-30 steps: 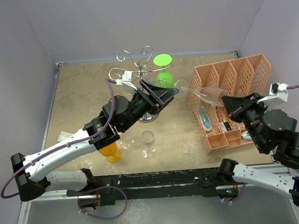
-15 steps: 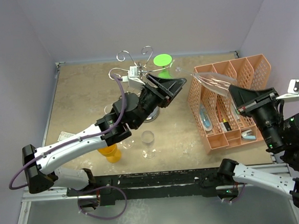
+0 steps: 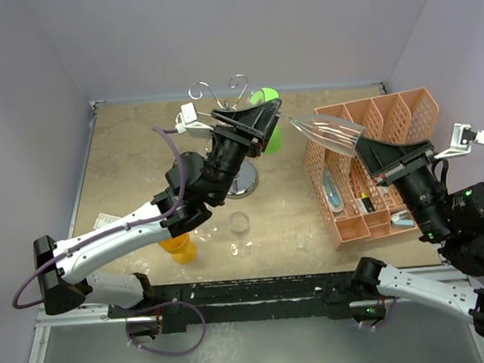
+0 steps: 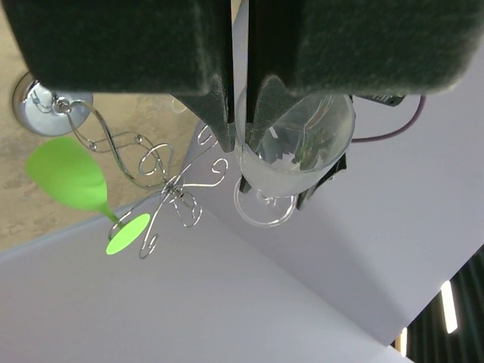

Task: Place the wine glass upside down on the wine glass rack

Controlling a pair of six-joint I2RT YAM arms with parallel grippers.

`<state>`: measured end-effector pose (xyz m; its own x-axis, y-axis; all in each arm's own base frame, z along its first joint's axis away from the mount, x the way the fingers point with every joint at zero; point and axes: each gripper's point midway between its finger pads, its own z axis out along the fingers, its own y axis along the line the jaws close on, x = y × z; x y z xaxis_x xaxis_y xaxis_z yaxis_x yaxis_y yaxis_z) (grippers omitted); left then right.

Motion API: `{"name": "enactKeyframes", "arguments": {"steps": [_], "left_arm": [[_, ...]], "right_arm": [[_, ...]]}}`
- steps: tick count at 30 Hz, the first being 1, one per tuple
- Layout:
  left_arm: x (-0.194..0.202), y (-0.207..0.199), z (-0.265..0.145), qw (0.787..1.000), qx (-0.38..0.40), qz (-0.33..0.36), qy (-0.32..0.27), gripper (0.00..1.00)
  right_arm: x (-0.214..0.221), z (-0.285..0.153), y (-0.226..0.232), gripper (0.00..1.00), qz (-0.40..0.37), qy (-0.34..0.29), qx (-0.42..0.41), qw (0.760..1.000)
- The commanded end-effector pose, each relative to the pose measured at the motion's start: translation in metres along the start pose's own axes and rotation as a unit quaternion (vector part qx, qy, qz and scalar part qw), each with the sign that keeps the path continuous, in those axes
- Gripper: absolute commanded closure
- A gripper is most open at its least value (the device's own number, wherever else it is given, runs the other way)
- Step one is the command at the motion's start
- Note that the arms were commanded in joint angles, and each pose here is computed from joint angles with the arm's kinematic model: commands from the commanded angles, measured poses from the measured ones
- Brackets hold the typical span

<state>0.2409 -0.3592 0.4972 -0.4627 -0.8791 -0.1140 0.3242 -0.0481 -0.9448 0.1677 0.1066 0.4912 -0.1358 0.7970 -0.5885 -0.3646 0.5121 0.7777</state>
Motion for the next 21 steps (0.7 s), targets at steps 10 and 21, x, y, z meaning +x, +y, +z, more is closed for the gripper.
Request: {"name": "enactKeyframes", "arguments": {"steps": [10, 21], "left_arm": [[-0.040, -0.059, -0.003, 0.990, 0.091, -0.073, -0.080, 0.78], [-0.048, -0.073, -0.004, 0.987, 0.120, -0.039, -0.100, 1.00]], "right_arm": [[0.003, 0.001, 0.025, 1.00, 0.069, -0.001, -0.063, 0.996], [0.012, 0.004, 0.021, 0.98, 0.066, 0.008, -0.056, 0.996]]}}
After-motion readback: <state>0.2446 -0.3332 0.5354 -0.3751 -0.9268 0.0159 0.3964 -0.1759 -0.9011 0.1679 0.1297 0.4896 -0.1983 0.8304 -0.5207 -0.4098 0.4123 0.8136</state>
